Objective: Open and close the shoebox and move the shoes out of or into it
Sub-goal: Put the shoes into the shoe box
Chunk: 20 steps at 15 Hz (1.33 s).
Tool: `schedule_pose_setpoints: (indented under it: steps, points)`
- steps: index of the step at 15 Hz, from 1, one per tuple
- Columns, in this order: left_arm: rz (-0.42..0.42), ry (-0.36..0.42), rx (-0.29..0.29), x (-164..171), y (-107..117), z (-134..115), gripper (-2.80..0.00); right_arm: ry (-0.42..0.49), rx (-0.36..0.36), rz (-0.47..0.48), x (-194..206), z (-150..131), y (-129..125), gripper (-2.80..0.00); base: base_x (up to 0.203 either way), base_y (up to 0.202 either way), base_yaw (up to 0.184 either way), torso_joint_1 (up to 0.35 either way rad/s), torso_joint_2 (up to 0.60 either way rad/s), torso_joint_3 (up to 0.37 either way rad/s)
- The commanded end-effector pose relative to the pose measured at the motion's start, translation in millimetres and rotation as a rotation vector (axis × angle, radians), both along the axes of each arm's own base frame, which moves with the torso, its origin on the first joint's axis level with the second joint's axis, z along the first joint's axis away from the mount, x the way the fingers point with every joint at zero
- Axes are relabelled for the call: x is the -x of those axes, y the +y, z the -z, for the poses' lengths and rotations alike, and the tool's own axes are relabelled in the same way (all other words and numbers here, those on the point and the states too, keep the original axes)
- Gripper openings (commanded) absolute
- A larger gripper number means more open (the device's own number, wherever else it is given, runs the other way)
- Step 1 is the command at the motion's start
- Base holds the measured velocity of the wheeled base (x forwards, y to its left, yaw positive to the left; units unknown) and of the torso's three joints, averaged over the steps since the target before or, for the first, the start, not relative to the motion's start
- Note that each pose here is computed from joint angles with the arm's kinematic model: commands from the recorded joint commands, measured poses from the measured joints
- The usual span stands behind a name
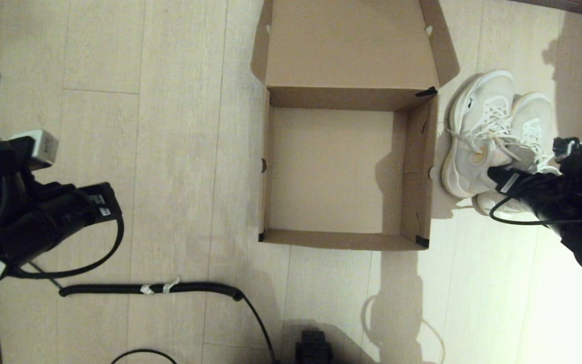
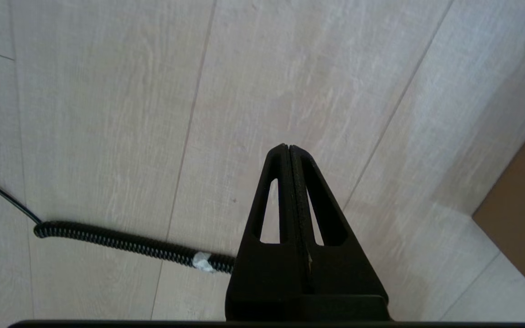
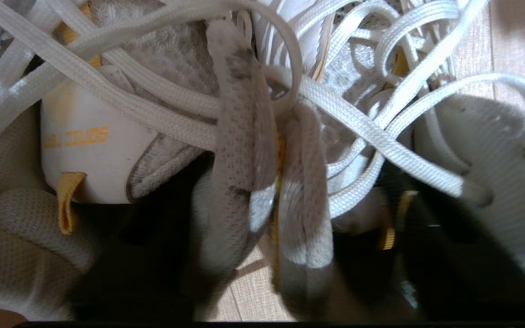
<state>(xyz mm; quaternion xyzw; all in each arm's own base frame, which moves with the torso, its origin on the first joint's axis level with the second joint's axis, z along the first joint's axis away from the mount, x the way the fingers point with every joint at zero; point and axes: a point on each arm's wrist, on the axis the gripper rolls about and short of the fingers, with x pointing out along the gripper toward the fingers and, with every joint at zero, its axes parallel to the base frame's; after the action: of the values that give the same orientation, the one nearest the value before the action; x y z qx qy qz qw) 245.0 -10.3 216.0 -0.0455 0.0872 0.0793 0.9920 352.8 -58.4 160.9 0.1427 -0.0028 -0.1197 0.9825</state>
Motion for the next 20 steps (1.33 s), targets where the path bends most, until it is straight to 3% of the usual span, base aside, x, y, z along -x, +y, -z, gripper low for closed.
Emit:
schedule_pose_setpoints:
  steps: [1, 5, 9, 13, 20]
  points:
    - [0.003, 0.003, 0.001, 0.4, -1.1, 1.6, -2.8, 0.001, -0.001, -0.001, -2.4, 2.3, 0.0, -2.8, 0.0, 0.0, 0.0, 0.0, 0.0, 0.0]
    - [0.014, 0.006, -0.027, 3.0, -2.5, 1.6, -2.8, -0.028, 0.008, 0.006, -0.7, -7.3, 0.1, -2.8, 0.0, 0.0, 0.0, 0.0, 0.0, 0.0]
    - [0.037, -0.012, -0.03, 6.3, -7.7, -2.9, -2.8, -0.091, 0.038, 0.007, 19.4, -47.5, 3.6, -2.8, 0.0, 0.0, 0.0, 0.0, 0.0, 0.0]
    - [0.04, 0.021, -0.035, 10.6, -7.7, 5.5, -2.8, -0.127, 0.047, 0.006, 70.2, -97.2, 12.0, -2.8, 0.0, 0.0, 0.0, 0.0, 0.0, 0.0]
    - [0.042, 0.067, -0.036, 20.2, -6.8, 19.8, -2.8, -0.115, 0.047, -0.035, 176.5, -158.0, 35.4, -2.8, 0.0, 0.0, 0.0, 0.0, 0.0, 0.0]
